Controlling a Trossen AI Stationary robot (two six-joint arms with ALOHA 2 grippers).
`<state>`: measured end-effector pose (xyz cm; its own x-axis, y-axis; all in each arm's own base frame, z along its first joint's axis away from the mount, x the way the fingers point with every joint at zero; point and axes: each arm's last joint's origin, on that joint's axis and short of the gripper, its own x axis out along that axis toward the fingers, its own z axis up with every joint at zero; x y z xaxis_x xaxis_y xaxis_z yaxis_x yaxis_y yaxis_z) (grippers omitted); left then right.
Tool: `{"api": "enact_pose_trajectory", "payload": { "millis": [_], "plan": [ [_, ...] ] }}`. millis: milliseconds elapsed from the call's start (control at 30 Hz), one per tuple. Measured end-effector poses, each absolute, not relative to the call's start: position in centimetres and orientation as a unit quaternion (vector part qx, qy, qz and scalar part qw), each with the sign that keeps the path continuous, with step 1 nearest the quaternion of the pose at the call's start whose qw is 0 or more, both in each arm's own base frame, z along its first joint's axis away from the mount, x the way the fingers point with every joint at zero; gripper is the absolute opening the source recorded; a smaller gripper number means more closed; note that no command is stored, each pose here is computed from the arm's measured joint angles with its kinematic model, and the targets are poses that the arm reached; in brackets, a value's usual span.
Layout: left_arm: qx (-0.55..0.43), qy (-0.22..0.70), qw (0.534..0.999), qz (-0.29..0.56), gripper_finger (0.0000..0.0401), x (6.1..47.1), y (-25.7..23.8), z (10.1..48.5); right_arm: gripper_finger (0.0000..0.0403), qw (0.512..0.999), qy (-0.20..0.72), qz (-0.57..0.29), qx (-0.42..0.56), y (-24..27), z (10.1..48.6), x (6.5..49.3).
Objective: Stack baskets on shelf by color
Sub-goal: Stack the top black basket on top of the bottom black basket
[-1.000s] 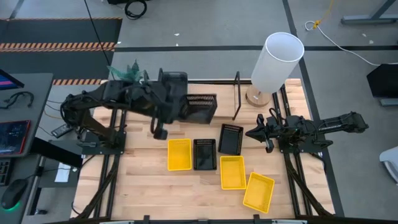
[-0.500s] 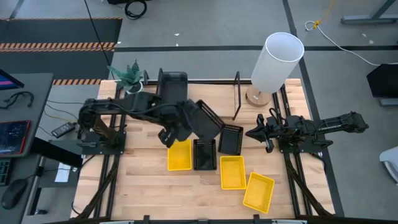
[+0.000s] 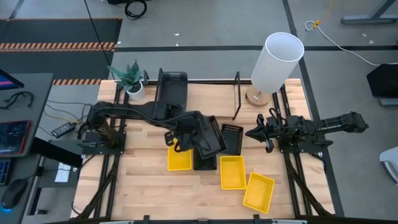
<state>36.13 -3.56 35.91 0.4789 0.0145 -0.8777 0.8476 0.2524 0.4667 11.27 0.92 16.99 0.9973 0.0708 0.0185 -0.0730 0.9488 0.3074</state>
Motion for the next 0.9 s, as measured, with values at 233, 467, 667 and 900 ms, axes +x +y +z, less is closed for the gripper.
{"api": "enact_pose_trajectory", "payload": {
  "millis": [233, 467, 667, 900],
  "plan": [
    [0.540, 0.416, 0.654, -0.330, 0.0013, 36.6, -3.9, 32.3, 0.0025, 0.987, -0.004, 0.036, 0.156, 0.9, 17.0, 11.3],
    [0.542, 0.402, 0.663, -0.324, 0.0013, 37.2, -4.0, 30.4, 0.0025, 0.987, -0.004, 0.037, 0.156, 0.9, 17.0, 11.3],
    [0.534, 0.409, 0.657, -0.340, 0.0013, 37.0, -4.2, 28.4, 0.0025, 0.987, -0.004, 0.036, 0.156, 0.9, 17.0, 11.3],
    [0.535, 0.410, 0.653, -0.345, 0.0013, 36.9, -4.4, 26.8, 0.0025, 0.987, -0.003, 0.036, 0.156, 0.9, 17.0, 11.3]
  ]
}}
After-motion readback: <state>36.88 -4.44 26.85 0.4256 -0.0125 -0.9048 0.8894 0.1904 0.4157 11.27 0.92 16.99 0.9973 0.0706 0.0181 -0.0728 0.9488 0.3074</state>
